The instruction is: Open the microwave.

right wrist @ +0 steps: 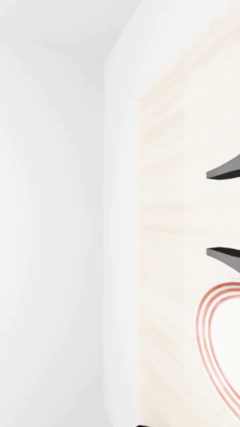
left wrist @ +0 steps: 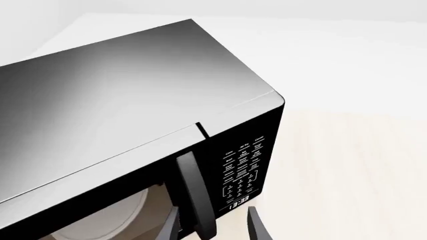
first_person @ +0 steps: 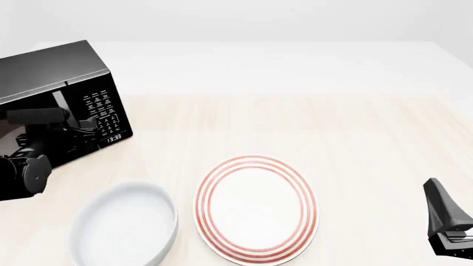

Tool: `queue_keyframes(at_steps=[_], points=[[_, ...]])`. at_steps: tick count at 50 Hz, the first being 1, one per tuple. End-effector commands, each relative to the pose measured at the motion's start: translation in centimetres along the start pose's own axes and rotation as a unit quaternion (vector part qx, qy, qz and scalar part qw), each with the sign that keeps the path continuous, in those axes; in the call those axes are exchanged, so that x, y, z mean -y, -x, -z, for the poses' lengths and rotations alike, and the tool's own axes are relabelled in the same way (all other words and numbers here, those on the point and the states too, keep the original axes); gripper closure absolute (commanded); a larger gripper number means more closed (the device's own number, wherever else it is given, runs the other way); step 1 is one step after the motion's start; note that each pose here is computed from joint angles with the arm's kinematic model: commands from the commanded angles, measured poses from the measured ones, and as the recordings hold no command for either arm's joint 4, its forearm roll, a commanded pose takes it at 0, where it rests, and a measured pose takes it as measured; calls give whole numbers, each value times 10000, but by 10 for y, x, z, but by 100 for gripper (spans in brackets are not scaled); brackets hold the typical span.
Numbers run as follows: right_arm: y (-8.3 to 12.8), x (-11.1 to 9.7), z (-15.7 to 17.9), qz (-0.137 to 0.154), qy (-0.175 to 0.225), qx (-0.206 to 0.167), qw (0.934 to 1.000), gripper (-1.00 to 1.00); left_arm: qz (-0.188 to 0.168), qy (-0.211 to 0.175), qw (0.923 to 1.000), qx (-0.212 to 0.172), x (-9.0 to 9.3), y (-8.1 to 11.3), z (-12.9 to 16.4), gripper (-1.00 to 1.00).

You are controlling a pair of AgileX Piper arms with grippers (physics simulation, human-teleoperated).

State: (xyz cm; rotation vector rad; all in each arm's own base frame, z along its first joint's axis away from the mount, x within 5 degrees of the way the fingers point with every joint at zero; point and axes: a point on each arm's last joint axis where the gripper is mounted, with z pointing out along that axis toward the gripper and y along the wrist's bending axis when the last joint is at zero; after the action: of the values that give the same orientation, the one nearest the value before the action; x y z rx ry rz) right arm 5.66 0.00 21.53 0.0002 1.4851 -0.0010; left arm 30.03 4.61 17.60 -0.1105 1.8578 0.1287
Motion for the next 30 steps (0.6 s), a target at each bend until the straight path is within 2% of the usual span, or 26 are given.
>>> queue_keyframes(at_steps=[1,30], points=[[0,0,0,0,0,1,10000,-100,30,-1,10000,-60,0,-4,-7,-100],[0,0,0,0,0,-2,10000,-100,49,-7,9999,-99,0,-5,-15,-100]])
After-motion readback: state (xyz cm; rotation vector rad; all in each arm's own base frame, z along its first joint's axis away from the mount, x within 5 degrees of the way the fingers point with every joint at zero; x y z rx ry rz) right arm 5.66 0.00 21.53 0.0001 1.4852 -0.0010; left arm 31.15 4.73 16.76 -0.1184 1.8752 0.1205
